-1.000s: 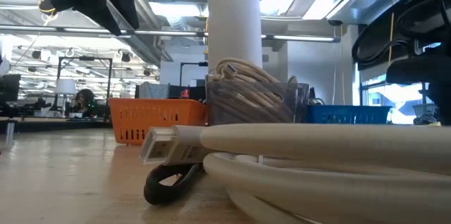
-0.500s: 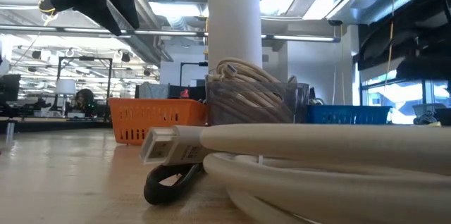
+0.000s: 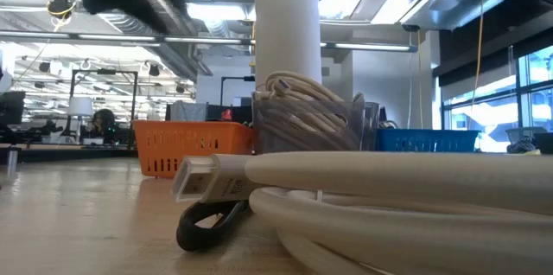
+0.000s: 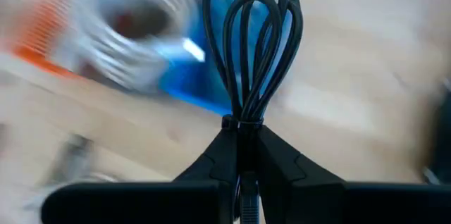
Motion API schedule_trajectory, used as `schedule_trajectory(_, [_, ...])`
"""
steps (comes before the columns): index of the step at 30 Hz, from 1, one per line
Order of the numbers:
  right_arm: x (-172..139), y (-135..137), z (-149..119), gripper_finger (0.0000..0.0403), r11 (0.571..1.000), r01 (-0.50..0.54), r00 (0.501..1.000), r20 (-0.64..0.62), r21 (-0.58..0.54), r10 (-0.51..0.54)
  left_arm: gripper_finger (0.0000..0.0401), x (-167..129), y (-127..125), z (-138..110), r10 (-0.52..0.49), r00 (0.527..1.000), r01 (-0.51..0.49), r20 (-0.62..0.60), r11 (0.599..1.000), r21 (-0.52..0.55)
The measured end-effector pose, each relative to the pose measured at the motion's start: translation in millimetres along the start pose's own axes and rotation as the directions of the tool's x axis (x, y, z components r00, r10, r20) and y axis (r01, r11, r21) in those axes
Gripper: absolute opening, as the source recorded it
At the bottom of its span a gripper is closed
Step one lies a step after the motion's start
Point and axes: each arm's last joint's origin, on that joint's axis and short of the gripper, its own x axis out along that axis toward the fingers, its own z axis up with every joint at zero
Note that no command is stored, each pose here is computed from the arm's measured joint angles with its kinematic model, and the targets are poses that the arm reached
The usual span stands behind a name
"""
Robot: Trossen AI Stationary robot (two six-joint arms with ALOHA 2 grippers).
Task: Pick & Place USB Port
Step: Put the black charger cable into the orange bin
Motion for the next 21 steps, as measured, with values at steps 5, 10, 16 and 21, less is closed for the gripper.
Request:
schedule_trajectory(5, [-23.6,10.6,20.0,0.0030,0.983,-0.179,0.967,0.177,-0.037,0.183,0.0212,-2.0,-26.8,13.0,-0.222,0.970,0.220,0.102,0.975,0.033])
schedule_trajectory(10, [-46.7,20.2,35.1,0.0030,0.951,-0.286,0.917,0.255,-0.114,0.307,0.0214,-13.5,-53.8,35.3,-0.477,0.847,0.462,0.235,0.879,0.119])
schedule_trajectory(16, [-78.9,37.6,52.0,0.0030,0.879,-0.402,0.825,0.316,-0.255,0.469,0.0212,-26.4,-68.4,60.4,-0.719,0.629,0.690,0.297,0.692,0.213])
schedule_trajectory(21, [-99.9,56.0,66.3,0.0030,0.813,-0.462,0.744,0.343,-0.354,0.573,0.0212,-26.6,-73.1,73.0,-0.839,0.472,0.808,0.271,0.534,0.249])
